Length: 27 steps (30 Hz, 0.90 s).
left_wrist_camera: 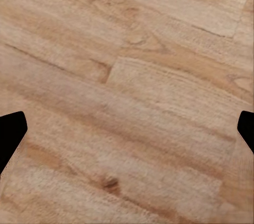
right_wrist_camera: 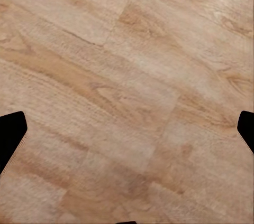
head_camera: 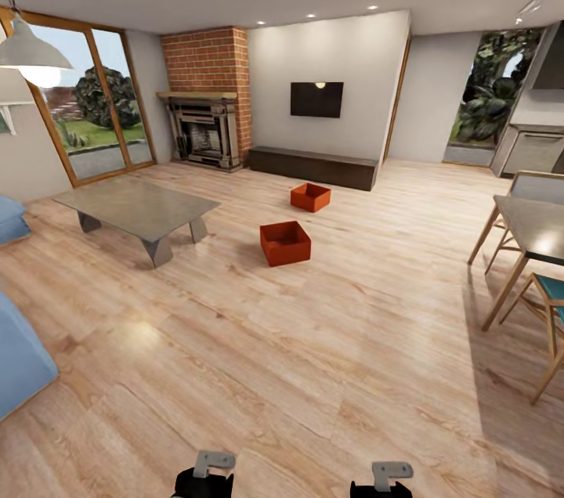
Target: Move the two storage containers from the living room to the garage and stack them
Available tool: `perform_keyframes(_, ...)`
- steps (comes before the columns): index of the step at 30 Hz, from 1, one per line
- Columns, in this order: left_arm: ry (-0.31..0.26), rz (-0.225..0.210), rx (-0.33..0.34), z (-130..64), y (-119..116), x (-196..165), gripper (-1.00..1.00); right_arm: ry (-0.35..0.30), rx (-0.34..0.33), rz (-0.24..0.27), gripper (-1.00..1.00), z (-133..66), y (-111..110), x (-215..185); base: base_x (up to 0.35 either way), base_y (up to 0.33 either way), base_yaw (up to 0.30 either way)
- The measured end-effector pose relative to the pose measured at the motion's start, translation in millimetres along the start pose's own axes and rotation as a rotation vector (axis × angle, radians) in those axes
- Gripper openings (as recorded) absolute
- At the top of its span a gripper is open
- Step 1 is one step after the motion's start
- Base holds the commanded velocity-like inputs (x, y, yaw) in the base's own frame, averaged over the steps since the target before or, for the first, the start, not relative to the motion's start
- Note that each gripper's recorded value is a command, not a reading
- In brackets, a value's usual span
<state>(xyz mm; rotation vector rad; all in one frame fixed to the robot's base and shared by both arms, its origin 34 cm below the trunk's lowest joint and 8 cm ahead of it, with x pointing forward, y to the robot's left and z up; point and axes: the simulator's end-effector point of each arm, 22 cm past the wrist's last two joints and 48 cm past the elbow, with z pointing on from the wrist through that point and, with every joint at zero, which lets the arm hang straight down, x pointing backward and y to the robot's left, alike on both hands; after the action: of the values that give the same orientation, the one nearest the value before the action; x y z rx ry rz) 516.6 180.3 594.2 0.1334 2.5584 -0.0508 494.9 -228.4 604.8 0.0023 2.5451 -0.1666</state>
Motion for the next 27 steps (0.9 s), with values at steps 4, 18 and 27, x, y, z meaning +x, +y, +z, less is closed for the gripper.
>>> perform_keyframes(4,0.000,0.001,0.000,0.0,0.0,0.0,1.00,0.001,0.000,0.000,1.00,0.0,0.0,0.3,0.331,-0.003,0.000)
perform_keyframes(18,0.000,0.001,0.000,0.0,0.0,0.2,1.00,0.001,-0.001,-0.001,1.00,0.0,0.1,0.7,0.332,0.000,0.000)
perform_keyframes(27,0.001,0.001,0.000,0.0,0.0,0.5,1.00,0.001,-0.003,-0.003,1.00,-0.2,1.5,0.5,0.332,0.000,0.000)
